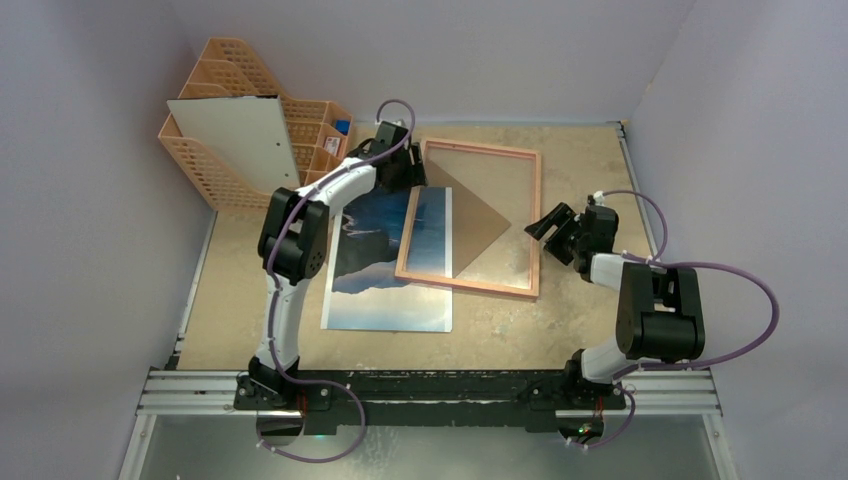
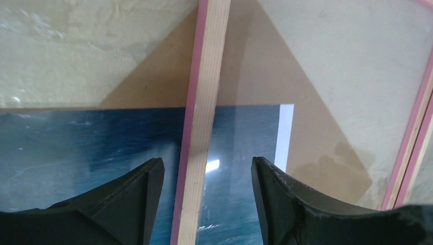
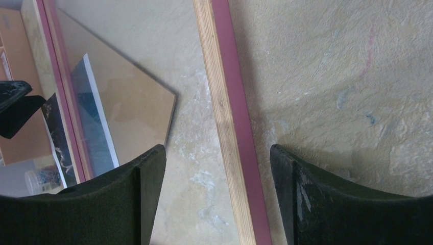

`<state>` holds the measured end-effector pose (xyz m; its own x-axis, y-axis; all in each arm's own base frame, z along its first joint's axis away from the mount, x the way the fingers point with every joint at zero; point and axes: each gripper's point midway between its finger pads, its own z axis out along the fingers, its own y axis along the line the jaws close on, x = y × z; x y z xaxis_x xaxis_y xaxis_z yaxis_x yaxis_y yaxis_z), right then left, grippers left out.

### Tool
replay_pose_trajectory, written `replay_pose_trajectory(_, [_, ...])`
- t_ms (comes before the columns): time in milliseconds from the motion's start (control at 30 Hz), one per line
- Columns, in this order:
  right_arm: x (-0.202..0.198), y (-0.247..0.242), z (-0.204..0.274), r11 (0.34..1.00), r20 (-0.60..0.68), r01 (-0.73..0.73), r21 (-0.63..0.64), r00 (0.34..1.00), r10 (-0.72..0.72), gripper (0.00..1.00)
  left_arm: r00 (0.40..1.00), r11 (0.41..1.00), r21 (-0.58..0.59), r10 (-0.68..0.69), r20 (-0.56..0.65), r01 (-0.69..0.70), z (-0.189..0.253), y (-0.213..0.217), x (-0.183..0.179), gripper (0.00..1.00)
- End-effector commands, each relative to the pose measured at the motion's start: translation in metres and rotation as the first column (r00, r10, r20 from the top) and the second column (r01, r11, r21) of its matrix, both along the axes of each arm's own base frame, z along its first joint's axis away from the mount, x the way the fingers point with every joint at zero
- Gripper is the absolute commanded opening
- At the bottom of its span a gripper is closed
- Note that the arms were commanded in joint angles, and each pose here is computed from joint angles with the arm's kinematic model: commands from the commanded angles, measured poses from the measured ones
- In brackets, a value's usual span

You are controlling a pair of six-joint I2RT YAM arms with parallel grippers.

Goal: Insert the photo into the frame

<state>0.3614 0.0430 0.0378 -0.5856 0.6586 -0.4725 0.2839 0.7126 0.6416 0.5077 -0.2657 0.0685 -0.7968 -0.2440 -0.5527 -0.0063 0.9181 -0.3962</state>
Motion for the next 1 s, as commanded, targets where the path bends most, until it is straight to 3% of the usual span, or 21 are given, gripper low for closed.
replay_pose_trajectory(0, [-0.021, 0.001, -0.021, 1.0, -0.11, -0.019, -0.013, 0.994, 0.018, 0.78, 0.998, 0.998, -0.053, -0.048, -0.039, 0.046, -0.001, -0.006, -0.014, 0.65])
replay_pose_trajectory(133, [-0.016, 0.0, -0.015, 1.0, -0.1, -0.02, -0.017, 0.995, 0.018, 0.78, 0.991, 0.987, -0.132, -0.102, -0.088, 0.09, -0.009, -0.017, -0.033, 0.64])
replay_pose_trajectory(233, [-0.014, -0.001, -0.012, 1.0, -0.107, -0.011, -0.022, 0.994, 0.009, 0.78, 0.982, 0.959, -0.231, -0.182, -0.053, 0.166, 0.002, -0.033, -0.042, 0.63])
replay_pose_trajectory(400, [-0.001, -0.03, 0.005, 0.984, -0.089, 0.124, -0.13, 0.987, -0.136, 0.78, 0.952, 0.89, -0.353, -0.306, 0.006, 0.288, 0.019, -0.054, -0.059, 0.64])
replay_pose_trajectory(600, [0.011, -0.066, 0.062, 0.924, 0.042, 0.305, -0.23, 0.952, -0.304, 0.78, 0.986, 0.973, -0.172, -0.161, -0.046, 0.151, 0.011, -0.017, -0.054, 0.67])
replay_pose_trajectory(800, [0.019, -0.007, 0.11, 0.987, 0.173, 0.053, -0.154, 0.985, -0.026, 0.74, 1.0, 1.0, -0.017, -0.018, 0.008, 0.018, 0.046, 0.031, -0.071, 0.7])
replay_pose_trajectory(967, [-0.004, 0.076, 0.12, 0.973, 0.202, -0.225, -0.052, 0.952, 0.231, 0.73, 0.992, 0.988, 0.09, 0.121, 0.037, -0.124, 0.064, 0.082, -0.11, 0.72])
